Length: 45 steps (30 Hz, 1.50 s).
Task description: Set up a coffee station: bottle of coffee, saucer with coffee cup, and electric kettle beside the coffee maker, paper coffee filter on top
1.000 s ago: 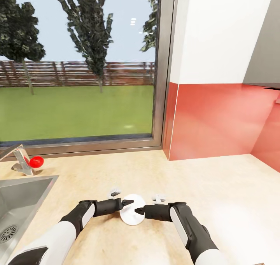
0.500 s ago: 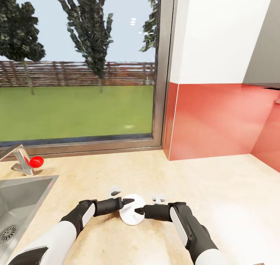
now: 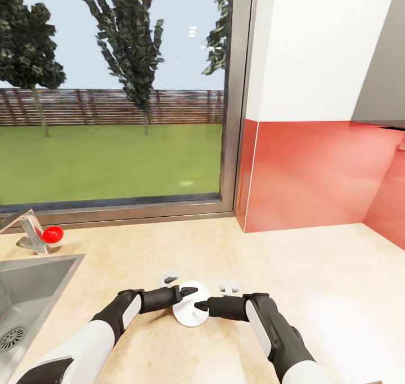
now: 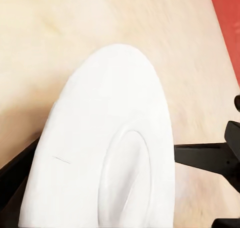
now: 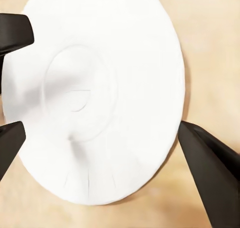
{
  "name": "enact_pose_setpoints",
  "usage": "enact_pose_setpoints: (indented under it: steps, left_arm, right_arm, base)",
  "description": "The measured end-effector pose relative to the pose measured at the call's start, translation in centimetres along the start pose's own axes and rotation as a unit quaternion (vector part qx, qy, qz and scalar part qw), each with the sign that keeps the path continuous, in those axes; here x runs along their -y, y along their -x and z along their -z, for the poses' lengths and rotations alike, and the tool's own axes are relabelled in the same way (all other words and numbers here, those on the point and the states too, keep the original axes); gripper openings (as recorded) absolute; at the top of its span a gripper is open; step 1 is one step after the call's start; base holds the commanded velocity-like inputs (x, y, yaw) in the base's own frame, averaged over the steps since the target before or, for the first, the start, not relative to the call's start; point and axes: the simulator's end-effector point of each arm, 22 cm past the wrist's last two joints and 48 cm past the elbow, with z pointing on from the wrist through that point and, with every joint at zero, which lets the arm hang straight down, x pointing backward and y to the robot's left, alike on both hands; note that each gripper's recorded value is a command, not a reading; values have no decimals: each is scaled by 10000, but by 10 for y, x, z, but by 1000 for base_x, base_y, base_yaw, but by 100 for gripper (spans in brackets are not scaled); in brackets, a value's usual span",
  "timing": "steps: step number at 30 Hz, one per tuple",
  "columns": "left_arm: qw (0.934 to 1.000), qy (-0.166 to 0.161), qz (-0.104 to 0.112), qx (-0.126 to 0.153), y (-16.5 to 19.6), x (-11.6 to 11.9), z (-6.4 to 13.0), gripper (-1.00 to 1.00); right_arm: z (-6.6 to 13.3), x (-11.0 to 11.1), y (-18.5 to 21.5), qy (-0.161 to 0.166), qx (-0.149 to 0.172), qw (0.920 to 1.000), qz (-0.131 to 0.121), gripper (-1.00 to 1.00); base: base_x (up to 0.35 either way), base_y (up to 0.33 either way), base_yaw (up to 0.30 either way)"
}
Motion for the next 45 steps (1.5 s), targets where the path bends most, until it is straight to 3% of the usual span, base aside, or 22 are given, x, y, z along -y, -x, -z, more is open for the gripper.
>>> enact_pose_setpoints:
  steps: [10,11,16,36,42,45]
  left_arm:
    - [10000,-1,24,-11,0,0,0,100]
    - [10000,-2,26,-10,0,0,0,-100]
    - [10000,53,-9,-51,-2,-3,1,-100]
    - [10000,36,8,41,6,-4,5,-100]
    - [9994,90,237,231,31,-17,26,-100]
    - [9990,138,148,396,56,-20,42,-100]
  right_arm:
    - [0,1,-1,-9,-21,10000,-4,100]
    - [-1,1,-2,-10,-21,10000,-3,100]
    - [0,7,-2,-138,-33,9998,124,100]
    - [1,1,1,-15,0,10000,13,100]
    - [20,-9,41,-19,470,9985,274,100]
    - [30,-14,58,-20,665,9970,388,100]
  base:
    - [0,0,0]
    - [0,0,0]
    - [0,0,0]
    - [0,0,0]
    - [0,0,0]
    - [0,0,0]
